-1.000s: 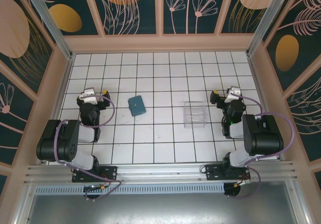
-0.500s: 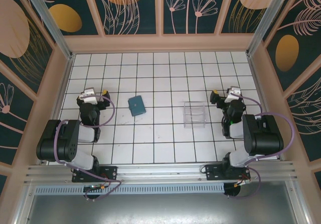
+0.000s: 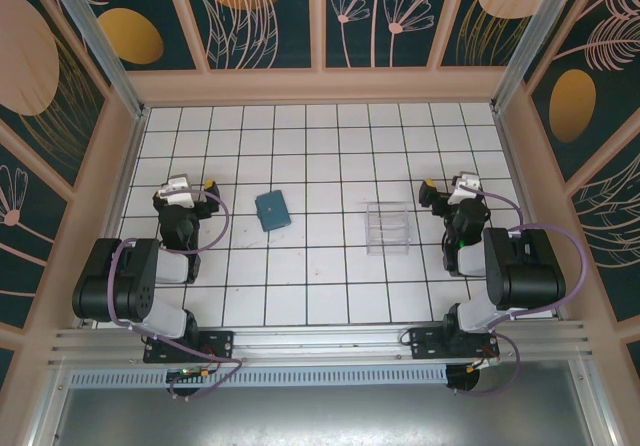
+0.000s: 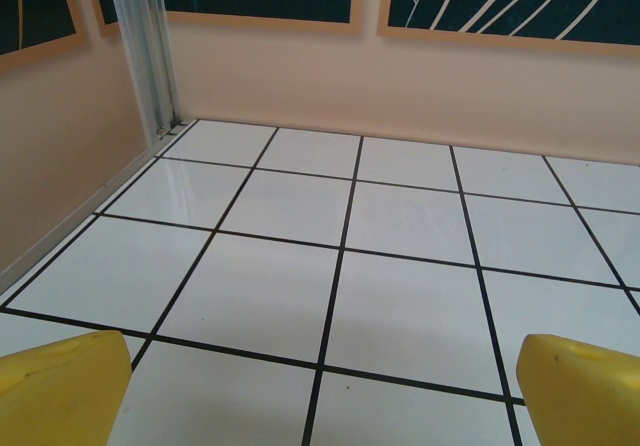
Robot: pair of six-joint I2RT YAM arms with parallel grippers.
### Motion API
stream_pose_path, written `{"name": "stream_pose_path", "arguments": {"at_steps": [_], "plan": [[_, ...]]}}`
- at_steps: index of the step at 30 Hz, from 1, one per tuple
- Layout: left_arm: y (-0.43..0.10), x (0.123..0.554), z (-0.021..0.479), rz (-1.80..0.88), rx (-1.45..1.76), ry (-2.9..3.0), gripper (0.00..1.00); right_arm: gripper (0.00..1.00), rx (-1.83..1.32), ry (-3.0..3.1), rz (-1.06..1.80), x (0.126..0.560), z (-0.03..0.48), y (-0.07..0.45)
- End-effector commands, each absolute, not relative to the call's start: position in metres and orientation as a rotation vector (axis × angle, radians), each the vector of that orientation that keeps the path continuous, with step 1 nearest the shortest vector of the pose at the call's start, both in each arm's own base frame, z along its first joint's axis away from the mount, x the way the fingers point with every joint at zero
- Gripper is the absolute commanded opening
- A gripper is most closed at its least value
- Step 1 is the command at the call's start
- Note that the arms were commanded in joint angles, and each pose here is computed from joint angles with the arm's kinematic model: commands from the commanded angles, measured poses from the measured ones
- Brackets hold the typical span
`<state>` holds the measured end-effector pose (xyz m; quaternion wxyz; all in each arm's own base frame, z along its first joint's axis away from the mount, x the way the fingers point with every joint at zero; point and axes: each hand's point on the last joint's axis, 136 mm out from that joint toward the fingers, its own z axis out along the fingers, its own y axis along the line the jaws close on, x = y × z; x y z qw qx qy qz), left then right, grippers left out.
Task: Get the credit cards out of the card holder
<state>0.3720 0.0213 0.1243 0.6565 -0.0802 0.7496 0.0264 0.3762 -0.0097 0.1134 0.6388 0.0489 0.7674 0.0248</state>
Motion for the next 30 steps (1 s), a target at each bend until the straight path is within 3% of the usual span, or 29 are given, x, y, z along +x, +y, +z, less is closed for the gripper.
{"name": "stream_pose_path", "arguments": {"at_steps": [1,16,30], "plan": [[0.021,0.375,0.136,0.056,-0.164,1.655,0.99,0.99,0.114,1.713,0.066,0.378,0.121,-0.010],[0.030,0.382,0.162,0.061,-0.269,1.726,0.98,0.99,0.145,1.870,0.147,0.390,0.137,0.002],[-0.015,0.387,0.182,-0.211,-0.347,1.868,0.99,0.86,0.209,2.162,0.340,0.352,0.142,0.036]]}}
